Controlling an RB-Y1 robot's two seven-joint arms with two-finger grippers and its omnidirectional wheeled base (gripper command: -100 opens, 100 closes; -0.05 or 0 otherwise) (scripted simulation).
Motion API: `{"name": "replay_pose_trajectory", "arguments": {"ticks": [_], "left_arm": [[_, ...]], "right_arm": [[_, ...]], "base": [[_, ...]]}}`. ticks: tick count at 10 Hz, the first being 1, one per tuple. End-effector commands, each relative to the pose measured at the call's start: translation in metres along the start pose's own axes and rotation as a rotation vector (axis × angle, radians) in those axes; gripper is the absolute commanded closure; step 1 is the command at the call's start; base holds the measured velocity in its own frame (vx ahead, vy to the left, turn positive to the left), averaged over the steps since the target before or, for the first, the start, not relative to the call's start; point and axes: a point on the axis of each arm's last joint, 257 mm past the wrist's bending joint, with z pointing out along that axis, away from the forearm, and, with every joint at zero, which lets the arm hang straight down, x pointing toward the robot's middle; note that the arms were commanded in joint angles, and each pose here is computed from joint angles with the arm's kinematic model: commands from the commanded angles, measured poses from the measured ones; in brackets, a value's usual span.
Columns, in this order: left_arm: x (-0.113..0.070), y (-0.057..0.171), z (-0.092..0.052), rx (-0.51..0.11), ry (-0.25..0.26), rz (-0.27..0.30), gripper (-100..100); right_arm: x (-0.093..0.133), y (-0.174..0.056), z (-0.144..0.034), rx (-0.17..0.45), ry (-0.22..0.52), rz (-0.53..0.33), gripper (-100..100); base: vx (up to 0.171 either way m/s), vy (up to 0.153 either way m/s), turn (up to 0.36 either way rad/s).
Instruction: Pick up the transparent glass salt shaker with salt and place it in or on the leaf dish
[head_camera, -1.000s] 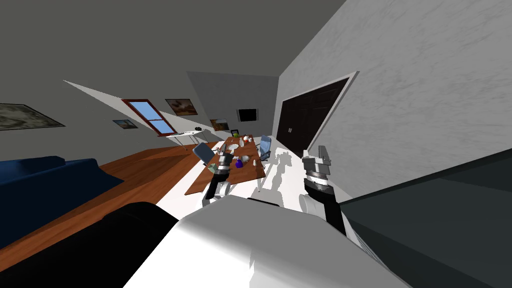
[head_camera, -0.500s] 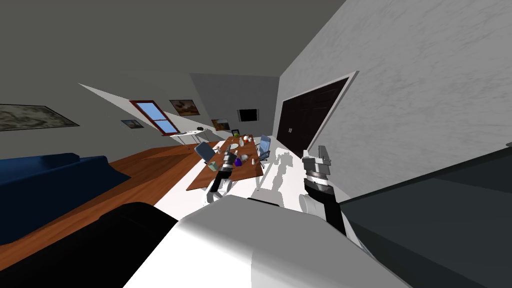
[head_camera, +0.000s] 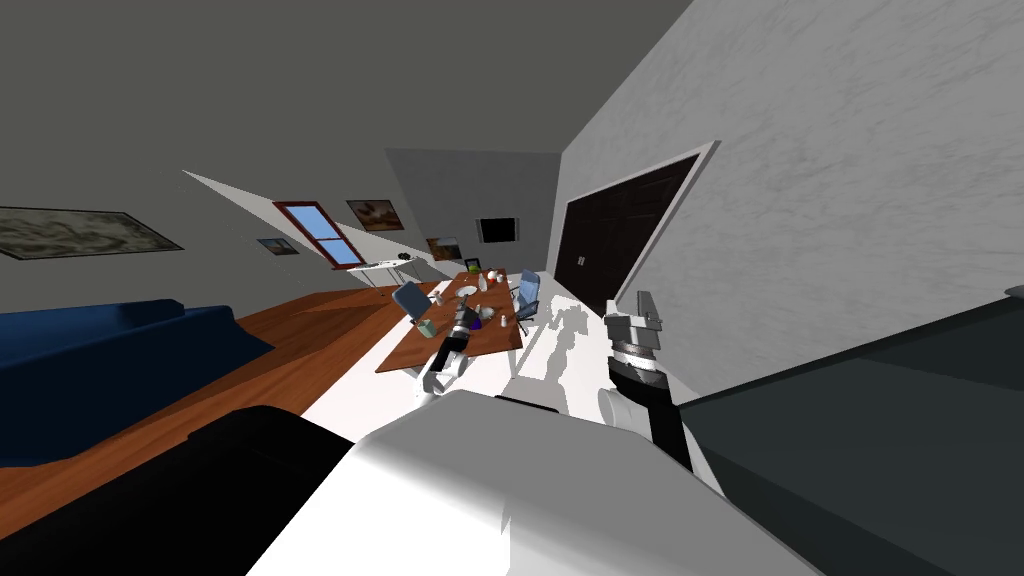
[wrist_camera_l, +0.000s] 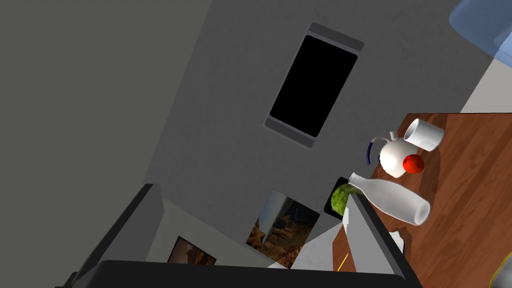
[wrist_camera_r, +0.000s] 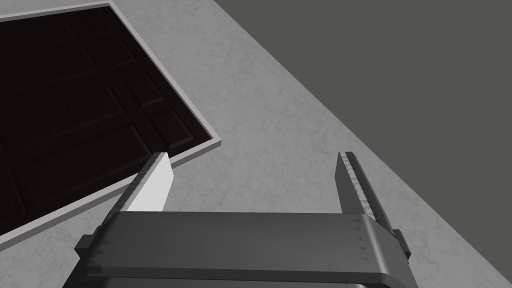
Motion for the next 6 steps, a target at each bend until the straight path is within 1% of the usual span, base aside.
{"name": "replay_pose_trajectory", "arguments": {"ticks": [1,2,3,4,5,6], "left_arm": [[-0.009,0.019,0.009,-0.051,-0.014,-0.053,-100],[-0.011,0.023,0.008,-0.059,-0.019,-0.053,-100],[-0.012,0.032,0.017,-0.086,-0.023,-0.101,-100],[-0.018,0.042,0.014,-0.105,-0.035,-0.1,-100],[-0.018,0.05,0.023,-0.129,-0.039,-0.149,-100],[-0.024,0.059,0.021,-0.147,-0.051,-0.148,-100]], "right_arm": [[0.0,0.0,0.0,0.0,0.0,0.0,0],[0.0,0.0,0.0,0.0,0.0,0.0,0],[0.0,0.0,0.0,0.0,0.0,0.0,0],[0.0,0.0,0.0,0.0,0.0,0.0,0],[0.0,0.0,0.0,0.0,0.0,0.0,0],[0.0,0.0,0.0,0.0,0.0,0.0,0]], "base": [[-0.018,-0.079,0.043],[-0.017,-0.061,0.028],[-0.023,-0.067,0.049],[-0.034,-0.069,0.025],[-0.041,-0.089,0.042],[-0.025,-0.072,0.025]]}}
